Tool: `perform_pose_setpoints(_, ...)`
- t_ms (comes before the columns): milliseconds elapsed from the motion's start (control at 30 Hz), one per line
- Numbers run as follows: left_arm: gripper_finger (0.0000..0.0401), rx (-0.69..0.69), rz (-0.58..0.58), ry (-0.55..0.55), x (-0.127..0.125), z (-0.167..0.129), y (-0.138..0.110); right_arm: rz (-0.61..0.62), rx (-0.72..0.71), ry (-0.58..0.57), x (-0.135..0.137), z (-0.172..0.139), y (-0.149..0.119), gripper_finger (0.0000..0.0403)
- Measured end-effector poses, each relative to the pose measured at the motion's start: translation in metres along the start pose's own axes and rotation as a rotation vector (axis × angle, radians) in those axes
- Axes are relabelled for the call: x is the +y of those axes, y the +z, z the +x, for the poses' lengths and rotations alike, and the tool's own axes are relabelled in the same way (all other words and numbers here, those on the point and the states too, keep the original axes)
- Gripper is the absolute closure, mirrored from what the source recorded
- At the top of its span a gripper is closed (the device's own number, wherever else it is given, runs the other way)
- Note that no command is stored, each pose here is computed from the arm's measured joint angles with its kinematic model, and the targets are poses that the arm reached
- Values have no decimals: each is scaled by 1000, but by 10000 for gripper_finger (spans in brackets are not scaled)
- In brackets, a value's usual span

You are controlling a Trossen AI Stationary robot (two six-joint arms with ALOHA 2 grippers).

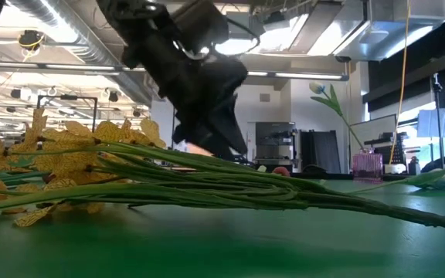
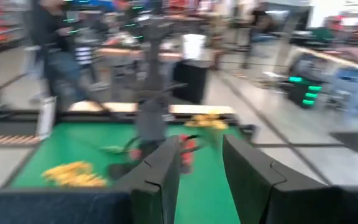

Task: Sort flowers into vase by color
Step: Put the right red tulip into the transparent vase

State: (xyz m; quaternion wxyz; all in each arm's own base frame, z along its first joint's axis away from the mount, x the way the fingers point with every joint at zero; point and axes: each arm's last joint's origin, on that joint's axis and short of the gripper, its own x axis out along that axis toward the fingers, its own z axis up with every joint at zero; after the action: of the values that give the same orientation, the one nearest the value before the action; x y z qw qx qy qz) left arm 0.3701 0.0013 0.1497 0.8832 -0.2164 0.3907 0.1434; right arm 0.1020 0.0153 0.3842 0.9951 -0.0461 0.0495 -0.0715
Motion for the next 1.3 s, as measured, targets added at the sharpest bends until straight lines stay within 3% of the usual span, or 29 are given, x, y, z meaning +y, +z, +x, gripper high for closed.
perform_pose_setpoints(500,221,4,20,-23,-10,27,-18,20,102,-112,-14,22,-8,281)
perform_pose_setpoints(700,221,-5,71,97,-17,31,-32,26,79,-118,-15,21,-6,281)
perform_pose_setpoints(900,226,24,77,266,-7,29,-37,24,64,-118,-16,19,-5,281)
perform_pose_setpoints(1133,270,74,68,325,5,28,-38,23,66,-118,-15,19,-5,281)
perform_pose_setpoints(1300,336,79,67,339,8,28,-37,23,66,-118,-15,19,-5,281)
